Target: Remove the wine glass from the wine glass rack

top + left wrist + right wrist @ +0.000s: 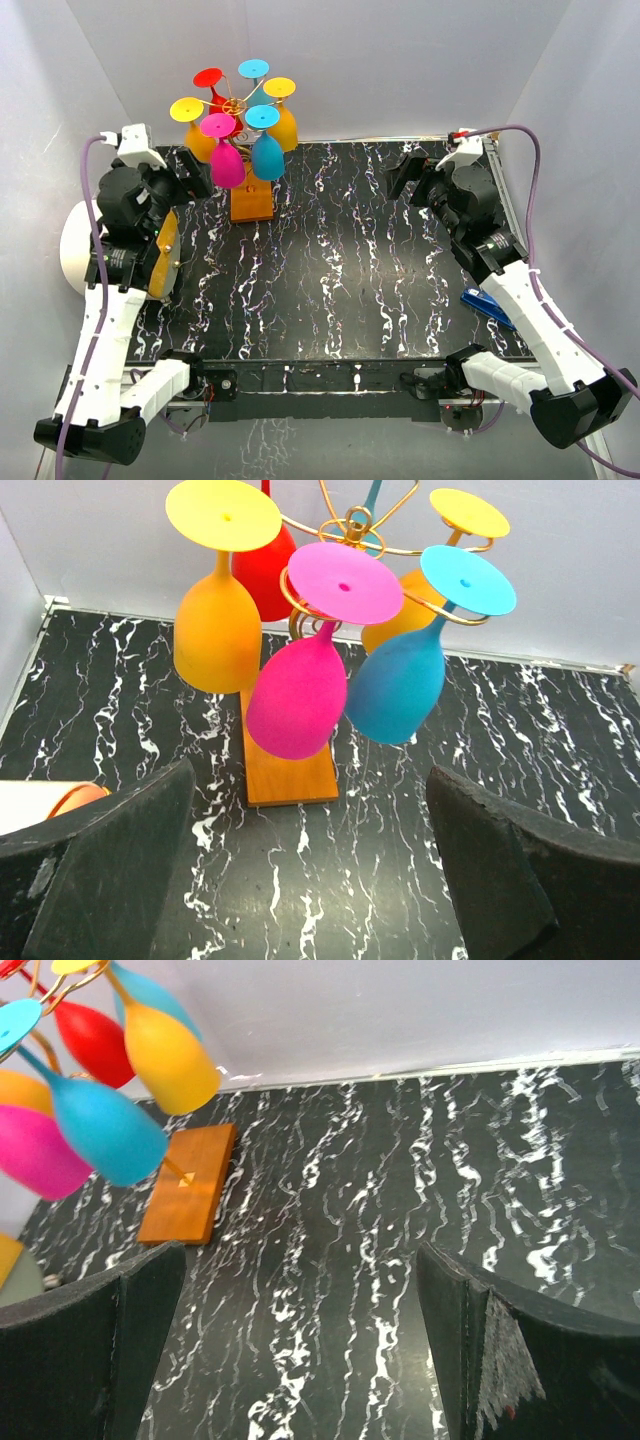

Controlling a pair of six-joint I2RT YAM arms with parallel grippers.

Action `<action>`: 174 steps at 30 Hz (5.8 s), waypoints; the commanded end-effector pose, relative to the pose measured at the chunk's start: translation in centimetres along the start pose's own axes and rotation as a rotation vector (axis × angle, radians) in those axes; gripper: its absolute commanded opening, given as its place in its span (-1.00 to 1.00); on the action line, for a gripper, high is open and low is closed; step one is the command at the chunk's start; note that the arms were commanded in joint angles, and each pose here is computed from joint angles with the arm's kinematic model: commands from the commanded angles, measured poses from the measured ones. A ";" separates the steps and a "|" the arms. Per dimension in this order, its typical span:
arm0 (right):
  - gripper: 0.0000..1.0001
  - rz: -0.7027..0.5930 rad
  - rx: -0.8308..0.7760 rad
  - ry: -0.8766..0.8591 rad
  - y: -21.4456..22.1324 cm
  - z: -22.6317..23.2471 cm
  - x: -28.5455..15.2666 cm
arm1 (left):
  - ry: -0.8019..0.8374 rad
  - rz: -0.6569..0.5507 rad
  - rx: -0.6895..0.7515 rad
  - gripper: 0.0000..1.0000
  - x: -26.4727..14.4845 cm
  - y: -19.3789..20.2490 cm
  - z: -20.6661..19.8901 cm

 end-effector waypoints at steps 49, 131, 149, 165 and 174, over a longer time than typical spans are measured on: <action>0.97 -0.032 0.040 -0.296 -0.6 2.5 0.0 | -0.190 0.282 -0.411 0.18 8.9 -5.0 -2.6; 0.97 -0.018 0.052 -0.302 -0.4 2.5 0.3 | -0.219 0.188 -0.548 -0.75 11.5 -5.6 -1.6; 0.97 -0.021 0.053 -0.298 -0.4 2.5 0.2 | -0.233 0.187 -0.590 -0.69 11.6 -4.5 -1.5; 0.97 -0.020 0.054 -0.300 -0.3 2.5 0.2 | -0.199 0.194 -0.645 -0.37 10.9 -4.0 -1.9; 0.97 -0.007 0.078 -0.326 -0.4 2.8 0.4 | -0.109 0.236 -0.784 -0.21 10.3 -2.8 -2.9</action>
Point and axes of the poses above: each gripper's point midway between its finger pads, its own x axis out along the fingers, its own z axis along the line the jaws close on, y = z × x, the point moved 10 cm from there along -x, back along the fingers, and after that the axes turned 4 degrees about x, right-handed, at the moved point
